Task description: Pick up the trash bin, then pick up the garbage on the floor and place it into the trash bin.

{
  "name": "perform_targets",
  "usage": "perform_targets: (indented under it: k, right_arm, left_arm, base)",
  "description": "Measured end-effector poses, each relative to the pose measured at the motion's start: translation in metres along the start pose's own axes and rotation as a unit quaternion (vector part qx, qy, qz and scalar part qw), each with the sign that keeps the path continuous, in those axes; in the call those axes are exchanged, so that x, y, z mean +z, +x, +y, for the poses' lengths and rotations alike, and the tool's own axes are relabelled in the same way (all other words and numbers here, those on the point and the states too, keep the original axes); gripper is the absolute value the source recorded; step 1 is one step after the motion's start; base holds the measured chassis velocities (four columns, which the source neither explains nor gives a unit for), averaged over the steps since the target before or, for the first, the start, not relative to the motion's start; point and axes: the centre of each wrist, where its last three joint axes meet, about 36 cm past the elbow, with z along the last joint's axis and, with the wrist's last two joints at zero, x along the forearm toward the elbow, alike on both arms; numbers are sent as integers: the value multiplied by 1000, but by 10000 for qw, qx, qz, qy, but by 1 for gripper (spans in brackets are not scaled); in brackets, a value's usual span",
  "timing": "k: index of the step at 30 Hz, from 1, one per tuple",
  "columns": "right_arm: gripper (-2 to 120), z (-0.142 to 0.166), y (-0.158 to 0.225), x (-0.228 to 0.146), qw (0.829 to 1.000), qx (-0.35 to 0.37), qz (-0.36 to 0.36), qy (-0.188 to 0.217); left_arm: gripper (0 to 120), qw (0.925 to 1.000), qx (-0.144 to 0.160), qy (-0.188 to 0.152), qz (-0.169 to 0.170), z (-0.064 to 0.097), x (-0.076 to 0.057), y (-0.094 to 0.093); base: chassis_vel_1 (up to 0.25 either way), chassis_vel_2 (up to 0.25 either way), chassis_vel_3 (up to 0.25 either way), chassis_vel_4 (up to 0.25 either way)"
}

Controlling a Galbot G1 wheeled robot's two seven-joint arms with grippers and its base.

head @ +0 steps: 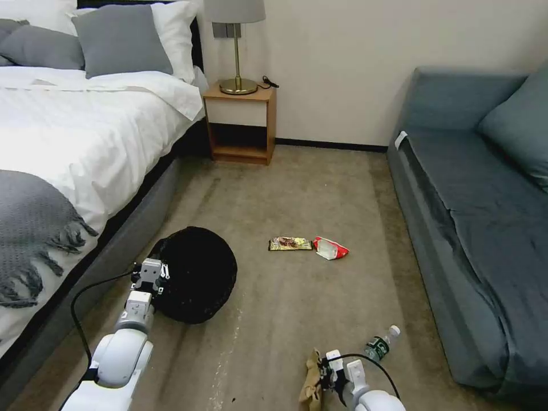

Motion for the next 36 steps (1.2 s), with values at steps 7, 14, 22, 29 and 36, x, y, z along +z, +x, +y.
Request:
perform_targets:
  k: [7,14,22,29,36]
  right_arm:
    - [0,-10,21,-43,9951,125,-934,-302]
    - [0,-17,33,-94,9786,93,-1895,-801]
    - [0,-30,39,-133,9551,-583,-2803,-765]
    - [0,-33,30,-154,9381,-1192,-3209,-525]
    - [0,-5,1,-170,9312,-1709,-3208,-263]
  left_arm:
    - [7,9999,115,43,-36,-2,5,5]
    - [7,9998,177,74,-48,-6,4,9]
    - [7,9994,320,111,-73,-12,3,12]
    - [7,9987,462,187,-145,-22,1,9]
    - [7,9980,552,263,-132,-39,-4,-1]
  base:
    - [0,0,0,0]
    - [0,0,0,0]
    - [0,0,0,0]
    - [0,0,0,0]
    - [0,0,0,0]
